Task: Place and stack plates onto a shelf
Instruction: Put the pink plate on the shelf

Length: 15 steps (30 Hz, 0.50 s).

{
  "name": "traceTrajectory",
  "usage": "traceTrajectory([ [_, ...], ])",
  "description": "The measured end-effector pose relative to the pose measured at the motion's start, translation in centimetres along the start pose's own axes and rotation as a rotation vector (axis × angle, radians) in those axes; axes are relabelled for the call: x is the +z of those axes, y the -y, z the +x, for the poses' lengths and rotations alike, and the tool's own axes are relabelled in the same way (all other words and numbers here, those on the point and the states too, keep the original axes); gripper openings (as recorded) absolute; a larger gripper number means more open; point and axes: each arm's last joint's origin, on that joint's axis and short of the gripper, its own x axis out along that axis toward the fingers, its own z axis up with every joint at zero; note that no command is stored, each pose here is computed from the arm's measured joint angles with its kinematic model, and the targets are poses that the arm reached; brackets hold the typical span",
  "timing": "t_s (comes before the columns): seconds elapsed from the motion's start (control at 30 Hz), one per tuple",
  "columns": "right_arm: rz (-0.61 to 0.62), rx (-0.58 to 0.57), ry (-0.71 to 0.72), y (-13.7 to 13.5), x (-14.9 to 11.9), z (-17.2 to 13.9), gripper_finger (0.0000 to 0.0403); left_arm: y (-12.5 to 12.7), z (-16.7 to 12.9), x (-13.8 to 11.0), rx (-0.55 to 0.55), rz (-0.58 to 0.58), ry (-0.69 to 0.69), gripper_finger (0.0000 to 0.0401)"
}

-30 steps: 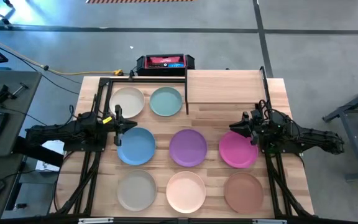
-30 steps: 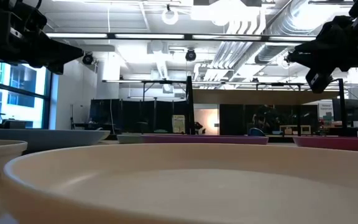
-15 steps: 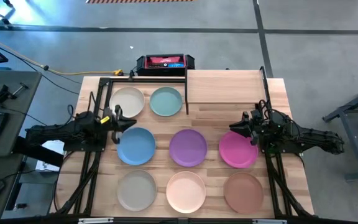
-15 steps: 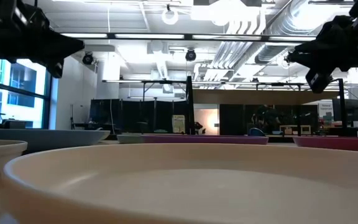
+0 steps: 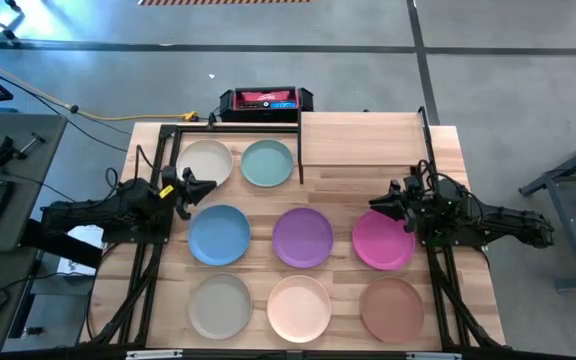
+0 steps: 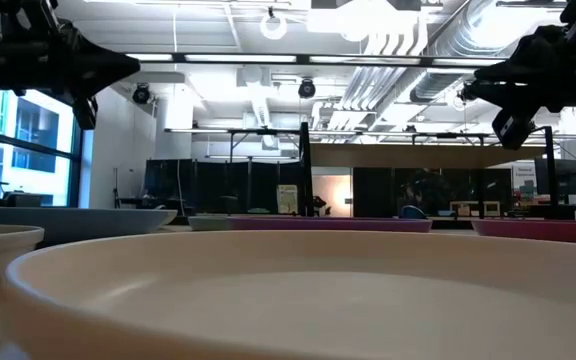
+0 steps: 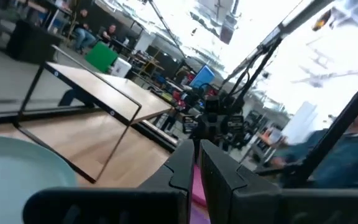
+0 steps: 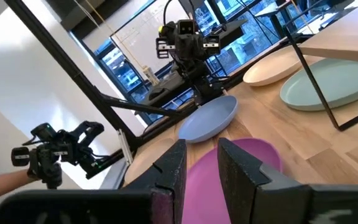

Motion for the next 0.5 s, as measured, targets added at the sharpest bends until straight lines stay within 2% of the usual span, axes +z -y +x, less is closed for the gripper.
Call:
traceTrajectory([
  [0.33, 0.049, 0.004, 0.007, -0.04, 0.06, 0.0, 0.0073, 0.02, 0.0, 0.15, 0.01, -0.04, 0.023, 0.0017],
  [0.5, 0.019, 0.054, 0.08, -0.54, 0.78, -0.05, 0.0073, -0.03, -0.01, 0.32, 0.037, -0.168, 0.06, 0.0017],
])
